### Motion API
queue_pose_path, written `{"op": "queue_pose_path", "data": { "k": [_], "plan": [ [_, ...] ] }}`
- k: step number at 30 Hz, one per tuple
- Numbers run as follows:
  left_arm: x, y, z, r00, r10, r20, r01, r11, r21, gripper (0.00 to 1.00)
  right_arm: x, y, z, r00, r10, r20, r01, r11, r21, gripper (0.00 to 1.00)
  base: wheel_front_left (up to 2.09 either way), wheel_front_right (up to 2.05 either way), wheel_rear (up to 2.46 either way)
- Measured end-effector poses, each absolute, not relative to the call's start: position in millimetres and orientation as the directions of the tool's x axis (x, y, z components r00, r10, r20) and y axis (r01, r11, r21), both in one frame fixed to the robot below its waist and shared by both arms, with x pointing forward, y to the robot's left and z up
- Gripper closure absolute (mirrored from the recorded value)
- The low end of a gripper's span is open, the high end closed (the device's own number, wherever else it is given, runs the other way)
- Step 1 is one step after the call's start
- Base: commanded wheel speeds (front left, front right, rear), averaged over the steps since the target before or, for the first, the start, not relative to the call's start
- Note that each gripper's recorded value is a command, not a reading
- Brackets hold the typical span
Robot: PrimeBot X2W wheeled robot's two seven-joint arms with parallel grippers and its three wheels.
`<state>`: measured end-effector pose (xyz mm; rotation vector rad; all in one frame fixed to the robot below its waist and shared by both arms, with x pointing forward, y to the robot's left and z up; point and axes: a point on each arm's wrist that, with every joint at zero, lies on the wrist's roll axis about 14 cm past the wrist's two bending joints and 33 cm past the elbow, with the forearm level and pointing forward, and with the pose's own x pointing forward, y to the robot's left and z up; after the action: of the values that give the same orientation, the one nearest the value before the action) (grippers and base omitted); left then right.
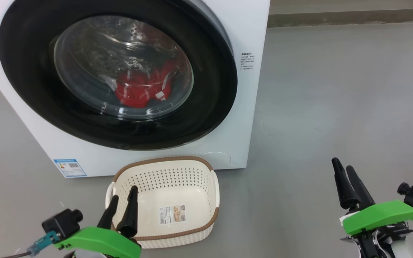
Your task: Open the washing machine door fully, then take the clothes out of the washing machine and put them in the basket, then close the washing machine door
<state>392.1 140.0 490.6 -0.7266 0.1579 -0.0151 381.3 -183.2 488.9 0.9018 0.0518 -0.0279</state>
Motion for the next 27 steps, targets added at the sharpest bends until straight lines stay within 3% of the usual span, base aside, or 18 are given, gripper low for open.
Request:
{"op": "queue_pose_path", "data": {
  "k": [27],
  "plan": [
    [402.6, 132.0, 515.8, 0.998, -0.05, -0.034, 0.032, 0.912, -0.409, 0.0, 392.8, -181.2, 523.7, 0.998, 0.014, 0.054, -0.042, 0.826, 0.563, 0.0, 0.0, 0.0, 0.0]
  ]
}}
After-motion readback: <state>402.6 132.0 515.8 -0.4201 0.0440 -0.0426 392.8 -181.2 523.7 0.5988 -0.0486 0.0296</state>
